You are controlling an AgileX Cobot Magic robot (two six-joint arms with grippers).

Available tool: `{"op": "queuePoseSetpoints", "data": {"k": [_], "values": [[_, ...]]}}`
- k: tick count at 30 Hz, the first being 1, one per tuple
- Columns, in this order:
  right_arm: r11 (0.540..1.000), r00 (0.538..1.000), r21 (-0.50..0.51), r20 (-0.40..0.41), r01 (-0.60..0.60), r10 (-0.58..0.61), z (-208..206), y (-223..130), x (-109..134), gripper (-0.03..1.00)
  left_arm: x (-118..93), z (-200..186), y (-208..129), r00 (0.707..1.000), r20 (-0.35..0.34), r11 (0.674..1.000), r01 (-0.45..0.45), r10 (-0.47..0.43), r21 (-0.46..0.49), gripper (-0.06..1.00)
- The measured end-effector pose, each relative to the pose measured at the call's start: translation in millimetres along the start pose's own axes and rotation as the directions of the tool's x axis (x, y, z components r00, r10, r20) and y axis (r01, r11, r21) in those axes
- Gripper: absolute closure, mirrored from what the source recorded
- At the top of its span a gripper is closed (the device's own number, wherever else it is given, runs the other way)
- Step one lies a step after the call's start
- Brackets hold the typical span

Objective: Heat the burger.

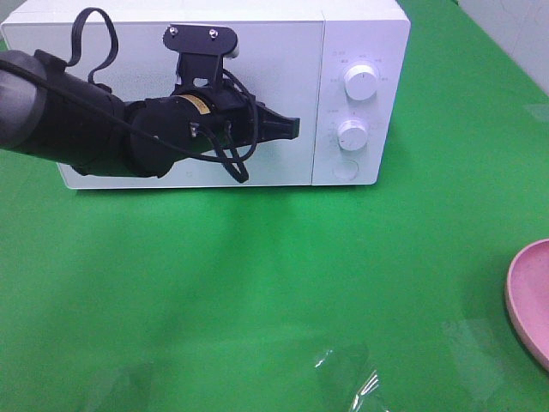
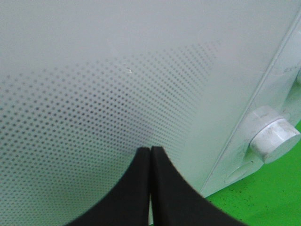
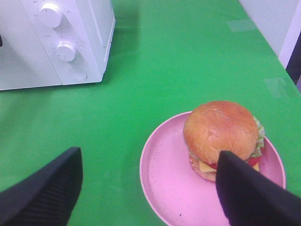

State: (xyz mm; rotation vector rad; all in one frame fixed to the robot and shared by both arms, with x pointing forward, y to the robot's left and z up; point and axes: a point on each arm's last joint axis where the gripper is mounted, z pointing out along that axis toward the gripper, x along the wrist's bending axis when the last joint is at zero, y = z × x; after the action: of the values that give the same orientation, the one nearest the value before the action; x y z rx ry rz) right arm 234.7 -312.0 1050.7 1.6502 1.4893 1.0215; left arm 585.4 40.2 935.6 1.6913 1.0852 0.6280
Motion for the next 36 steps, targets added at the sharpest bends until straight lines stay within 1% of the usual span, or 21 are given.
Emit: {"op": "queuePoseSetpoints", "data": {"k": [8, 9, 12, 13, 14, 15, 16, 17, 18, 19, 20, 21, 22, 23, 26, 28, 29, 30, 33, 35, 36], "values": [[1.0, 1.0, 0.0, 0.0, 0.0, 0.0, 0.0, 0.0, 0.0, 0.21, -11.2, -18.0, 7.3, 0.999, 0.004, 0.999, 0.032, -0.032, -0.023, 0.94], [1.0, 1.0, 0.0, 0.0, 0.0, 0.0, 0.0, 0.0, 0.0, 0.21, -15.2, -30.4, 5.9, 1.0, 0.007, 1.0, 0.023, -0.023, -0.013, 0.9], [1.0, 1.0, 0.0, 0.0, 0.0, 0.0, 0.0, 0.0, 0.0, 0.21, -15.8, -35.1, 2.4, 1.0, 0.006, 1.0, 0.014, -0.014, 0.001, 0.87], [1.0, 1.0, 0.0, 0.0, 0.0, 0.0, 0.0, 0.0, 0.0, 0.21, -17.1, -45.7, -2.4, 1.0, 0.008, 0.999, 0.006, -0.007, 0.036, 0.8], [1.0, 1.0, 0.0, 0.0, 0.0, 0.0, 0.0, 0.0, 0.0, 0.21, -17.1, -45.7, -2.4, 1.0, 0.008, 0.999, 0.006, -0.007, 0.036, 0.8], [1.0, 1.0, 0.0, 0.0, 0.0, 0.0, 0.0, 0.0, 0.0, 0.21, -17.0, -57.5, -8.7, 1.0, 0.017, 0.994, -0.002, 0.0, 0.108, 0.64], [1.0, 1.0, 0.0, 0.0, 0.0, 0.0, 0.0, 0.0, 0.0, 0.21, -16.5, -67.6, -13.8, 1.0, 0.028, 0.984, 0.007, -0.012, 0.18, 0.42], [1.0, 1.0, 0.0, 0.0, 0.0, 0.0, 0.0, 0.0, 0.0, 0.21, -16.5, -67.6, -13.8, 1.0, 0.028, 0.984, 0.007, -0.012, 0.18, 0.42], [1.0, 1.0, 0.0, 0.0, 0.0, 0.0, 0.0, 0.0, 0.0, 0.21, -16.5, -72.4, -15.1, 0.999, 0.037, 0.978, 0.006, -0.014, 0.208, 0.32], [1.0, 1.0, 0.0, 0.0, 0.0, 0.0, 0.0, 0.0, 0.0, 0.21, -16.5, -72.4, -15.1, 0.999, 0.037, 0.978, 0.006, -0.014, 0.208, 0.32], [1.0, 1.0, 0.0, 0.0, 0.0, 0.0, 0.0, 0.0, 0.0, 0.21, -14.1, -80.8, -18.2, 0.998, 0.055, 0.958, 0.019, -0.037, 0.285, 0.13], [1.0, 1.0, 0.0, 0.0, 0.0, 0.0, 0.0, 0.0, 0.0, 0.21, -14.1, -80.8, -18.2, 0.998, 0.055, 0.958, 0.019, -0.037, 0.285, 0.13], [1.0, 1.0, 0.0, 0.0, 0.0, 0.0, 0.0, 0.0, 0.0, 0.21, -11.1, -86.6, -19.6, 0.995, 0.077, 0.934, 0.028, -0.06, 0.355, 0.03], [1.0, 1.0, 0.0, 0.0, 0.0, 0.0, 0.0, 0.0, 0.0, 0.21, -3.8, -90.6, -21.6, 0.993, 0.083, 0.905, 0.046, -0.089, 0.422, -0.01], [1.0, 1.0, 0.0, 0.0, 0.0, 0.0, 0.0, 0.0, 0.0, 0.21, -0.6, -92.8, -22.6, 0.991, 0.088, 0.888, 0.053, -0.104, 0.456, -0.02], [1.0, 1.0, 0.0, 0.0, 0.0, 0.0, 0.0, 0.0, 0.0, 0.21, 22.6, -99.9, -24.3, 0.986, 0.069, 0.823, 0.09, -0.154, 0.561, -0.03], [1.0, 1.0, 0.0, 0.0, 0.0, 0.0, 0.0, 0.0, 0.0, 0.21, 22.6, -99.9, -24.3, 0.986, 0.069, 0.823, 0.09, -0.154, 0.561, -0.03], [1.0, 1.0, 0.0, 0.0, 0.0, 0.0, 0.0, 0.0, 0.0, 0.21, 37.6, -105.2, -23.2, 0.982, 0.042, 0.79, 0.121, -0.182, 0.601, -0.02], [1.0, 1.0, 0.0, 0.0, 0.0, 0.0, 0.0, 0.0, 0.0, 0.21, 45.6, -108.6, -22.5, 0.981, 0.024, 0.772, 0.137, -0.194, 0.621, -0.02], [1.0, 1.0, 0.0, 0.0, 0.0, 0.0, 0.0, 0.0, 0.0, 0.21, 73.5, -126.7, -19.2, 0.972, -0.06, 0.691, 0.203, -0.226, 0.694, 0.03], [1.0, 1.0, 0.0, 0.0, 0.0, 0.0, 0.0, 0.0, 0.0, 0.21, 73.5, -126.7, -19.2, 0.972, -0.06, 0.691, 0.203, -0.226, 0.694, 0.03]]}}
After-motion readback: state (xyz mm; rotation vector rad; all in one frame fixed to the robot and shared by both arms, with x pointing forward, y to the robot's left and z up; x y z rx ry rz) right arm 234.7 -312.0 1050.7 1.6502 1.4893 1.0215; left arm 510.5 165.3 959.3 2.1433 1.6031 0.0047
